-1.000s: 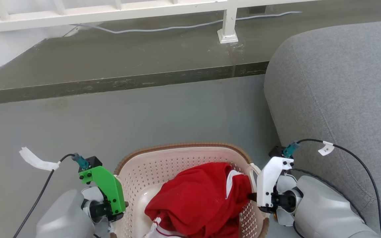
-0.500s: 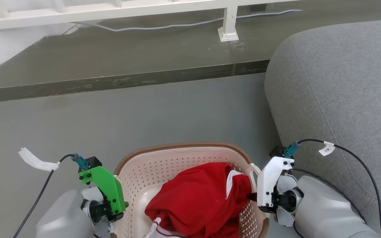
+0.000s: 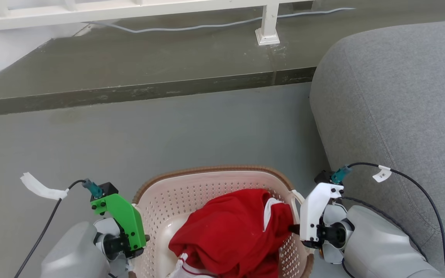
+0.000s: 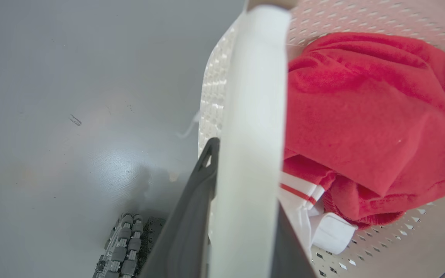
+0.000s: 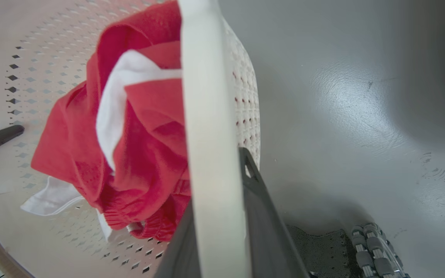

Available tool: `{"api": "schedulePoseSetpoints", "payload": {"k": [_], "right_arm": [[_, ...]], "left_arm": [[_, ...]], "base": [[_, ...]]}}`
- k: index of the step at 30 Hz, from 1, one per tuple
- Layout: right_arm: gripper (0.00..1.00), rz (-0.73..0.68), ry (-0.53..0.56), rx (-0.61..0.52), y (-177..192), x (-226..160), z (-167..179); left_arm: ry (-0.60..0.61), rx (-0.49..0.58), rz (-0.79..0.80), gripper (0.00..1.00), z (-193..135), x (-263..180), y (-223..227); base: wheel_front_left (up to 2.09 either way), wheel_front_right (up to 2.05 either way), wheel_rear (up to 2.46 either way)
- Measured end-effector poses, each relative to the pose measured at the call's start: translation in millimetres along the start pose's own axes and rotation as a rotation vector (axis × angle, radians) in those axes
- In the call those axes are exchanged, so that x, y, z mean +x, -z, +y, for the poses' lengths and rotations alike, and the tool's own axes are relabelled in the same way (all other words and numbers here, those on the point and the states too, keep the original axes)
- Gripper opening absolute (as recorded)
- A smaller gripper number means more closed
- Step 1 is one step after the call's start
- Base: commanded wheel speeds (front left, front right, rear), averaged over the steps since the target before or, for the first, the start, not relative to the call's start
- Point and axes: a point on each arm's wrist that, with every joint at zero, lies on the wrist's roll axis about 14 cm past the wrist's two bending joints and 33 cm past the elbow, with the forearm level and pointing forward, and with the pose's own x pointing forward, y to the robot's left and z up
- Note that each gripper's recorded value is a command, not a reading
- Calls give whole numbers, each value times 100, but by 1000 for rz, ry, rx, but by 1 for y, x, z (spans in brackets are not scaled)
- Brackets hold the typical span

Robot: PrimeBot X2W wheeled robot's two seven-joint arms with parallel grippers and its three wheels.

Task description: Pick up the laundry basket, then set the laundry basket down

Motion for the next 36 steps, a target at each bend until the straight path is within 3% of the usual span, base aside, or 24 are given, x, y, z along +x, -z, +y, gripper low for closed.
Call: {"api": "schedulePoseSetpoints", "payload": {"k": [15, 36], "right_arm": [[0, -87, 4, -39, -30, 14, 0], [0, -145, 58, -79, -43, 76, -26]], "left_arm": [[4, 25, -72, 0, 7, 12, -28], [-10, 10, -106, 0, 45, 78, -35]], "base": [[0, 0, 0], [0, 0, 0]]}}
